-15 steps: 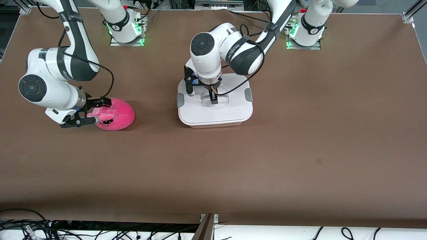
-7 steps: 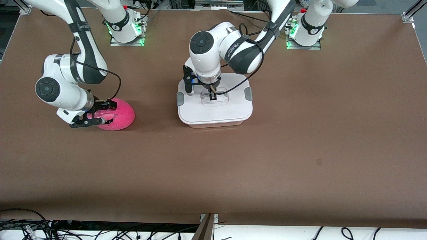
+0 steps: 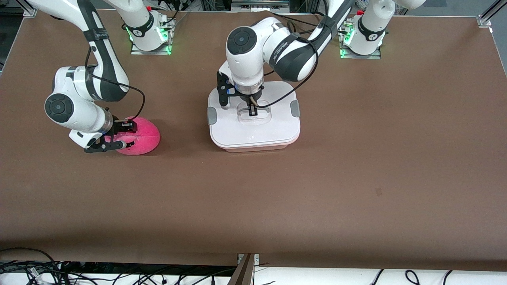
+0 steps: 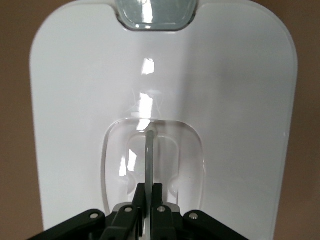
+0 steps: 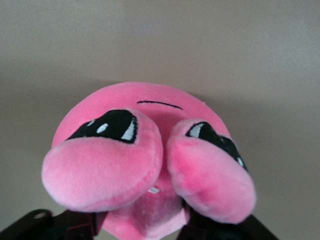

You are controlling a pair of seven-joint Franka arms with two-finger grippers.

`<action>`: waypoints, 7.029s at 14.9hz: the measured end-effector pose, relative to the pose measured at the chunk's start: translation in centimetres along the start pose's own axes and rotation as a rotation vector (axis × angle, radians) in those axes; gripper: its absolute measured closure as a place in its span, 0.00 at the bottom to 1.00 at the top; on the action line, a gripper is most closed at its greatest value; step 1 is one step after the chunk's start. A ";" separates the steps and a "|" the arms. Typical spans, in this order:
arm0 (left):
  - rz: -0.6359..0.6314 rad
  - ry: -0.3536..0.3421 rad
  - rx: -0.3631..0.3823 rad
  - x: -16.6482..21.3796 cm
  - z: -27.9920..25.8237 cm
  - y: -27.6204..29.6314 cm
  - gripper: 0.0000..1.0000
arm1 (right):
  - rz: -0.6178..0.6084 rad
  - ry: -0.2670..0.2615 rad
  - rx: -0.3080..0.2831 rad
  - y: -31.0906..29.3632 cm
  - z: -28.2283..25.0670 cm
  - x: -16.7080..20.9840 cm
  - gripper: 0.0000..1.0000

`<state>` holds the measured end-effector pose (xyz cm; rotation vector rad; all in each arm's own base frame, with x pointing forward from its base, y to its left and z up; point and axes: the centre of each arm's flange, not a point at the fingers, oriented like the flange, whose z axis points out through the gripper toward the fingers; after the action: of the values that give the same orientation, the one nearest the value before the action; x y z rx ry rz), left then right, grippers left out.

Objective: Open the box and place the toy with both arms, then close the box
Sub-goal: 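Grasp the lid handle with the left gripper while the right gripper grasps the toy, then lift the white lid off with the left gripper and set it aside, then lift the pink toy with the right gripper and lower it into the box, then open the right gripper and withdraw it while the left gripper lifts the lid, then carry the lid over the box with the left gripper and lower it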

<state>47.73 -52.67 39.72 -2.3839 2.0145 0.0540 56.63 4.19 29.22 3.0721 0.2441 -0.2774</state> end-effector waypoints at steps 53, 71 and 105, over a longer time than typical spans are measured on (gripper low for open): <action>-0.058 -0.025 -0.248 -56.5 -2.6 -28.6 0.93 | -1.476 -0.074 -0.184 -45.8 -3.1 -0.4 0.93; -0.056 -0.026 -0.253 -56.4 -2.6 -28.5 0.93 | -1.245 0.175 -0.125 -49.9 -5.7 -0.6 0.00; 0.045 -0.017 -0.127 -0.2 3.8 -1.2 0.93 | -0.010 0.110 0.093 0.4 -29.8 -6.9 0.00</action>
<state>48.83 -52.14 35.89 -2.4004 2.1185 0.2094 55.16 4.55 59.77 3.1830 0.2590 -0.1229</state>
